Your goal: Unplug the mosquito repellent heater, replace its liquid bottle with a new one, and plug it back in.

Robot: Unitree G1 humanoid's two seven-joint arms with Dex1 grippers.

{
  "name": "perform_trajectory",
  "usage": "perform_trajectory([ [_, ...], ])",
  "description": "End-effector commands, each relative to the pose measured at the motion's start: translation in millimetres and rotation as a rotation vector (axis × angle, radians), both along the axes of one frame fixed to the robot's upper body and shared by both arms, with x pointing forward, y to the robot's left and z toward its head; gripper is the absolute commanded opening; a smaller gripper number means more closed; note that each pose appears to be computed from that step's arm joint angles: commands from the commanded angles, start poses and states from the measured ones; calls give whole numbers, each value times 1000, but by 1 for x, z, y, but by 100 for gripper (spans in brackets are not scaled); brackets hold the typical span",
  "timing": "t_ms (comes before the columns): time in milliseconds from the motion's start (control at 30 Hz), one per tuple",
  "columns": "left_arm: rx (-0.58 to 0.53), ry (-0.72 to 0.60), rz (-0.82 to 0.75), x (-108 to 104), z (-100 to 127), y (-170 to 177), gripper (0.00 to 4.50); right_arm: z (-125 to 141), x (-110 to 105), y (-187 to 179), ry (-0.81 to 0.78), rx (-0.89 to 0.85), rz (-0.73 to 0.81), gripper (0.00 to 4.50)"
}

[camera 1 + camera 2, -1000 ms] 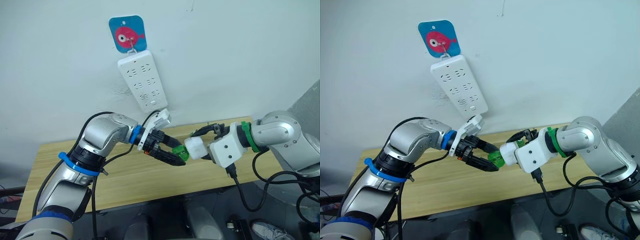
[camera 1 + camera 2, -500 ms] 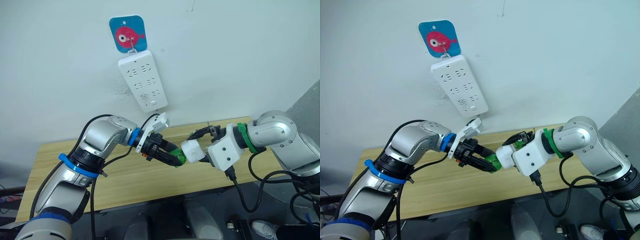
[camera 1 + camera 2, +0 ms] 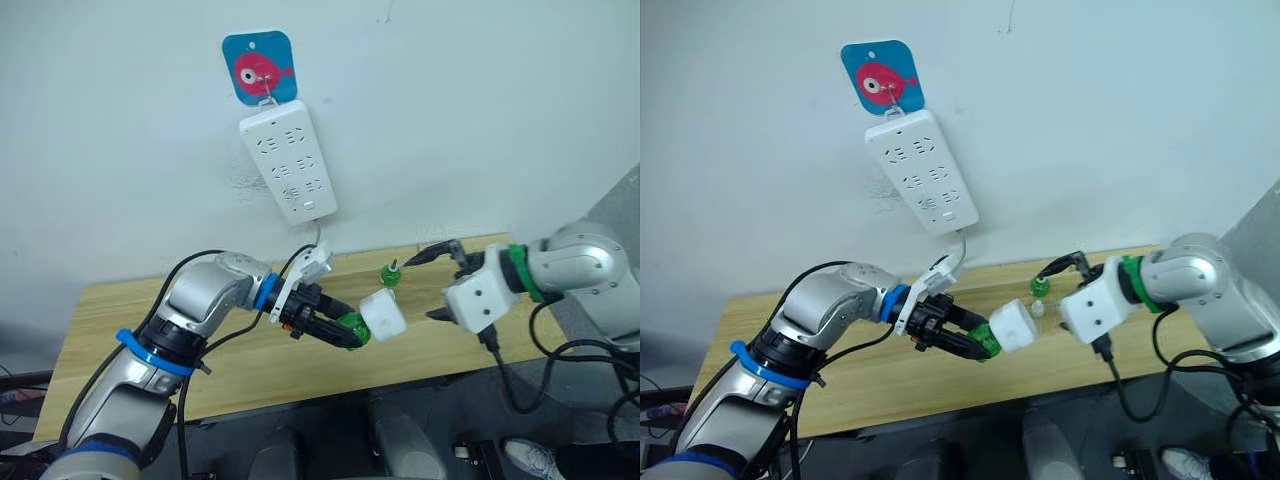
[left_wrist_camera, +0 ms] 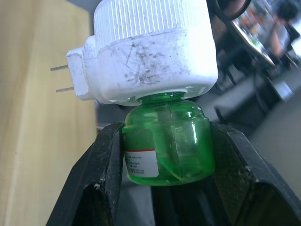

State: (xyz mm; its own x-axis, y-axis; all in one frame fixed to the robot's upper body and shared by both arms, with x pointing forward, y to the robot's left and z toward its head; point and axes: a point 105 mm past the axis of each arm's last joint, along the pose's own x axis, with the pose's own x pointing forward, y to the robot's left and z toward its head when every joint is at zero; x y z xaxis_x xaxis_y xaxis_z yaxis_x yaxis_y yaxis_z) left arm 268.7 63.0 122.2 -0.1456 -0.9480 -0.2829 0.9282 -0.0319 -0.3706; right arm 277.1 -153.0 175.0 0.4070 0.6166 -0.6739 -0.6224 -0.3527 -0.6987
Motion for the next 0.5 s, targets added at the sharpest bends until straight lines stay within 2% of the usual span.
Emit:
perform_trajectory([
  [33, -195, -161, 211, 23, 21, -6, 231, 19, 5, -22, -10, 172, -207, 450],
  [100, -270, -216, 317, 32, 25, -8, 231, 20, 4, -29, 24, 293, -333, 450],
  [233, -381, -385, 392, 28, 31, -17, 231, 25, -7, -15, 234, 771, -589, 450],
  [300, -419, -466, 450, 31, 35, -19, 231, 31, -12, 2, 351, 991, -632, 450],
  [333, -440, -466, 479, 32, 35, -21, 231, 33, -17, 13, 414, 1073, -619, 450],
  [500, -470, -563, 549, 35, 38, -24, 231, 35, -17, 38, 530, 1261, -673, 450],
])
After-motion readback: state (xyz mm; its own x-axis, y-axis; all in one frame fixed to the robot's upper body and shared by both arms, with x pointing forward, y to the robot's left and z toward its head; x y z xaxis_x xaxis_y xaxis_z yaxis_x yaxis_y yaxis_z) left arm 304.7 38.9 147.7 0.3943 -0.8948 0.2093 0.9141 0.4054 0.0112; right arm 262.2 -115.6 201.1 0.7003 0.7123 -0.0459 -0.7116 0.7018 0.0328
